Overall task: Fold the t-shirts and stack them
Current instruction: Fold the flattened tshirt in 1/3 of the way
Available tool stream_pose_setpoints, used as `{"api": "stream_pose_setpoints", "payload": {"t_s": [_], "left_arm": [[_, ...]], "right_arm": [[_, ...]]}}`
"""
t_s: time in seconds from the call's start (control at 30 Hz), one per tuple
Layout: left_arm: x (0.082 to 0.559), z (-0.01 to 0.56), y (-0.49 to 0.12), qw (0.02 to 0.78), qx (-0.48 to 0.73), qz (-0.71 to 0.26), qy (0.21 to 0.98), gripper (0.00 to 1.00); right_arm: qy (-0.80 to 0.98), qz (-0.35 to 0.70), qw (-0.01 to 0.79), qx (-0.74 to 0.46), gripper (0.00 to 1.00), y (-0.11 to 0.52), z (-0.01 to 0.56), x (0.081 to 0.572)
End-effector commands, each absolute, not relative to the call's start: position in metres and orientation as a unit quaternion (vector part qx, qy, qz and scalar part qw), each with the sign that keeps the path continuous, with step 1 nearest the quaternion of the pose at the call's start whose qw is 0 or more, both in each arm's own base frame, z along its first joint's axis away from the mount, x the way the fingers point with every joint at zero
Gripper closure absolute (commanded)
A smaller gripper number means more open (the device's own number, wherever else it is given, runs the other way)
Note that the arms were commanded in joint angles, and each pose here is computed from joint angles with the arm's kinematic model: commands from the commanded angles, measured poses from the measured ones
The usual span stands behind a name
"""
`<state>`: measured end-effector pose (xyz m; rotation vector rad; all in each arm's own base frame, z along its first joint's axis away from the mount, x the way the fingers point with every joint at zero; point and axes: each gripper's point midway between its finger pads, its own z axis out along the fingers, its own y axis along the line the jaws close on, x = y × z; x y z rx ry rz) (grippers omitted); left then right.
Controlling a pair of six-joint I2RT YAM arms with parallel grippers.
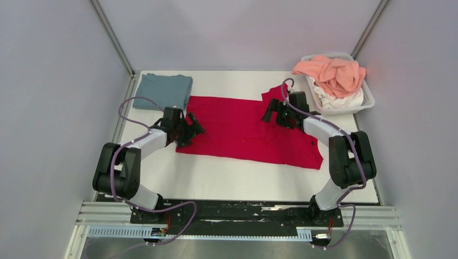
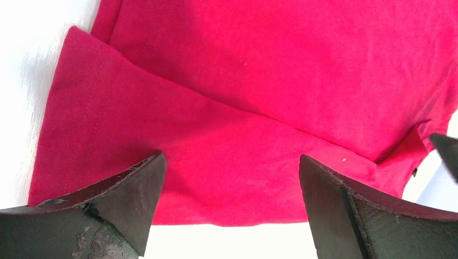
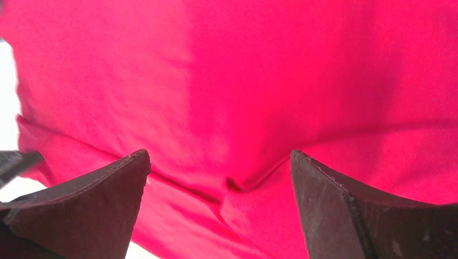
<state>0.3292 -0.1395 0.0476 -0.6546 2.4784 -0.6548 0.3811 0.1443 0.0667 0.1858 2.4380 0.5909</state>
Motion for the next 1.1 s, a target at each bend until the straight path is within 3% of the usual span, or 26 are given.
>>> {"api": "stream_pose_setpoints", "payload": {"t_s": [0.0,0.33,0.53,0.8,1.07], "left_arm": [[0.348,0.068,-0.14,0.28,-0.221,-0.242,0.902,0.0],[0.365,0.079,-0.151,0.296,-0.205,-0.273,0.892,0.0],[0.37,0.043,-0.158,0.252,-0.216,-0.271,0.903,0.0],[0.273,-0.005,-0.149,0.148,-0.234,-0.249,0.928,0.0],[0.164,-0.015,-0.135,0.105,-0.274,-0.205,0.934,0.0]], "right_arm": [[0.881,0.241,0.4,0.071,0.0,0.152,0.123,0.439],[0.917,0.188,0.331,0.12,0.0,0.125,0.069,0.364],[0.937,0.181,0.267,0.137,0.0,0.121,0.025,0.324],[0.947,0.171,0.22,0.159,0.0,0.109,0.021,0.257],[0.943,0.202,0.218,0.148,0.0,0.11,0.038,0.207]]}}
